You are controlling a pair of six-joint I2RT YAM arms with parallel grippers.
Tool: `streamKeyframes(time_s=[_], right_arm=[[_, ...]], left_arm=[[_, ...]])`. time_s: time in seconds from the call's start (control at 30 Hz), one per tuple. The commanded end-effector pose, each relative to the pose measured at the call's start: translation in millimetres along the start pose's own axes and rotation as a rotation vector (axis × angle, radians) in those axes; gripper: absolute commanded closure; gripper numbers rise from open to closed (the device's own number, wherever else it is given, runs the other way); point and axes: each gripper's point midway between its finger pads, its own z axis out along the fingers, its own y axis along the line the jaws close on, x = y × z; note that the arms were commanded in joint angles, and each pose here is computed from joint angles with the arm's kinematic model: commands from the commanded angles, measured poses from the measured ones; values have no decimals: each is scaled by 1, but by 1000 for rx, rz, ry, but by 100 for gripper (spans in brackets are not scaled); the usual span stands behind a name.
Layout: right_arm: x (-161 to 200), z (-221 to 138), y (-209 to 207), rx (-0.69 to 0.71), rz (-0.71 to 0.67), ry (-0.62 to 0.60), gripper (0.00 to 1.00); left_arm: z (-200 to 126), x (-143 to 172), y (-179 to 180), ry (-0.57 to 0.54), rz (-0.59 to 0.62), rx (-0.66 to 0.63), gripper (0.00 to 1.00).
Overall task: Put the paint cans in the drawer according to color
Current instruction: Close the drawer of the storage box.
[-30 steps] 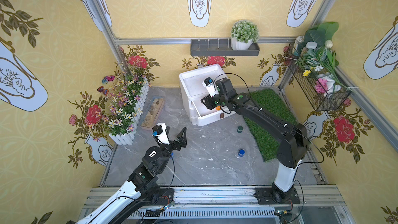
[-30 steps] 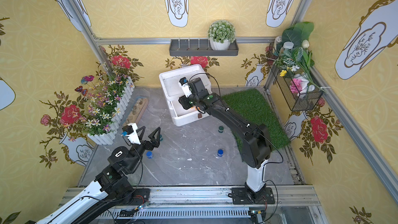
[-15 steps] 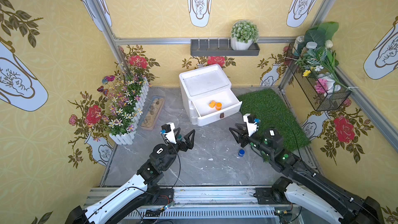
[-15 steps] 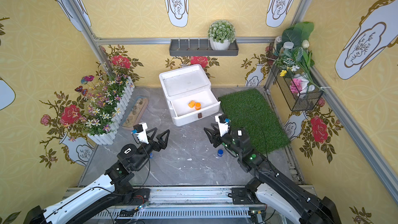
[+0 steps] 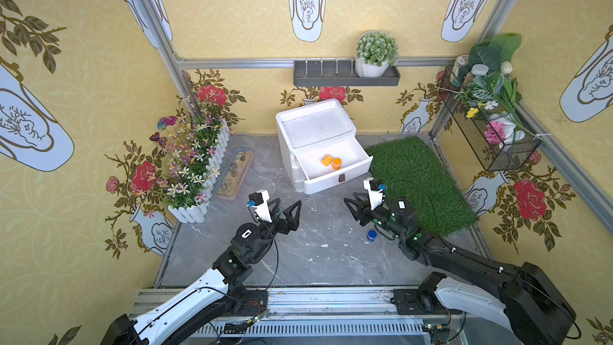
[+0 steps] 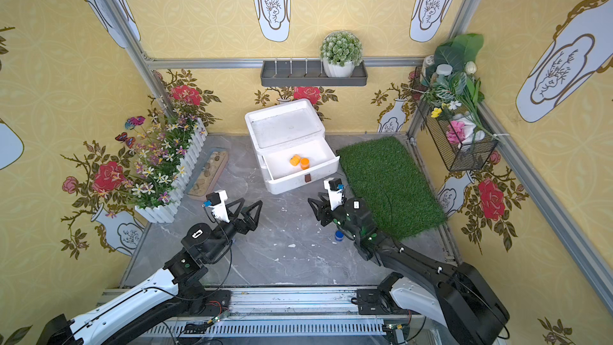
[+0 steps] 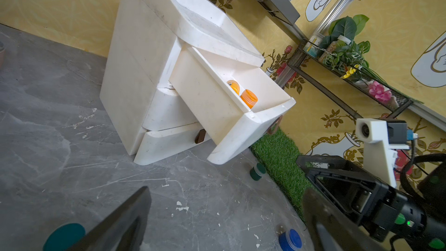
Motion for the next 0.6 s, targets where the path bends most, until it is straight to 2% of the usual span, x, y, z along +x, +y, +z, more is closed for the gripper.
streamKeyframes(time_s=[0.0,0.27,0.57], right_arm=[[-28,12,-2,24,2,-90,50],[-35,47,-15,101,29,-75,51],[-48,76,-22,133,34,-87,58]], left_arm=[[-1,0,2,2,2,-15,0],[-3,-4,2,-2,14,-19,0],[-7,-9,2,-15,26,-28,0]])
